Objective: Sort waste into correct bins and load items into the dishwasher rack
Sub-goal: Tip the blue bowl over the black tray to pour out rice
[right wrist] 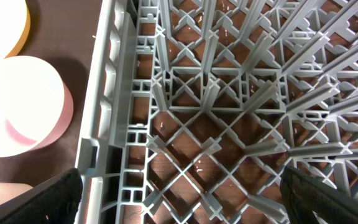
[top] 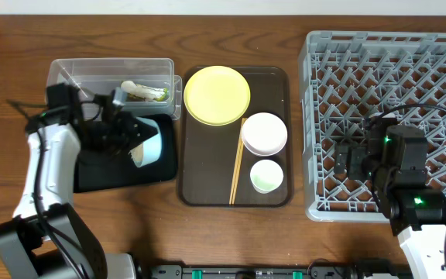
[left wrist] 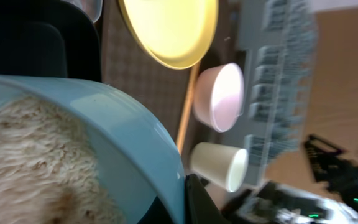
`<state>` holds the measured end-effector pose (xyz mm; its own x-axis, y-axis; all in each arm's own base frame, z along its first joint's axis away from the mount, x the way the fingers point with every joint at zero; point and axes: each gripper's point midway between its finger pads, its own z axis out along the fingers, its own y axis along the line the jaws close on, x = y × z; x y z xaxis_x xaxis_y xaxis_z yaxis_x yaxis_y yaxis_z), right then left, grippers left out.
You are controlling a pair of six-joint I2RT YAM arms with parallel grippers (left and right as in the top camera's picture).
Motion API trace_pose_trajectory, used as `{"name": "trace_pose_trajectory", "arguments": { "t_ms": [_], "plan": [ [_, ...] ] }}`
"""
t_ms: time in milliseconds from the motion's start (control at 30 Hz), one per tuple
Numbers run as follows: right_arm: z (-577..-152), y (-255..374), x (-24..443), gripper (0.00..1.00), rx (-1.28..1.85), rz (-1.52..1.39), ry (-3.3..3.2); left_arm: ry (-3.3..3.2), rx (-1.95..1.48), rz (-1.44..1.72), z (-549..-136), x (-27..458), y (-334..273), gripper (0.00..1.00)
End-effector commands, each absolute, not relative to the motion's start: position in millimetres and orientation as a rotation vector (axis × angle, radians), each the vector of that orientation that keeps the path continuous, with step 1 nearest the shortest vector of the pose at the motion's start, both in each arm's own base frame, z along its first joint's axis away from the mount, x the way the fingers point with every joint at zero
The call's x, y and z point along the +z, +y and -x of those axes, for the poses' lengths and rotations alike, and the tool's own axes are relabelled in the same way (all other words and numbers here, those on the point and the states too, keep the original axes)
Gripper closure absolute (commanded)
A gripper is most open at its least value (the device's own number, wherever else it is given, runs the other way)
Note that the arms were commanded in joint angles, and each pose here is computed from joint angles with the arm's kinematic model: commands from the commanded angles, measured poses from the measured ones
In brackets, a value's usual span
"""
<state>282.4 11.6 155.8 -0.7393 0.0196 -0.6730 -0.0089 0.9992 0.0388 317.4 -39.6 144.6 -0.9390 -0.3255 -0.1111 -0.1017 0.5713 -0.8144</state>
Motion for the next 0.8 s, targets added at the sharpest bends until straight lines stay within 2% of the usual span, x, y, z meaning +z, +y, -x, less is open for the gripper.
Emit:
{"name": "trace_pose_trajectory", "arguments": {
  "t_ms": [0, 467, 767],
  "plan": [
    [-286, 9, 164, 0.01, 0.059, -0.032, 2.382, 2.349, -1.540, 0.370, -318, 159, -34, 0.94],
    [-284, 9, 163, 0.01, 0.059, -0.033, 2.390, 2.012, -2.012, 0.736, -334, 154, -10, 0.94],
    [-284, 9, 163, 0.01, 0.059, -0.033, 2.390, 2.009, -2.126, 0.990, -335, 149, -10, 0.94]
  ]
}}
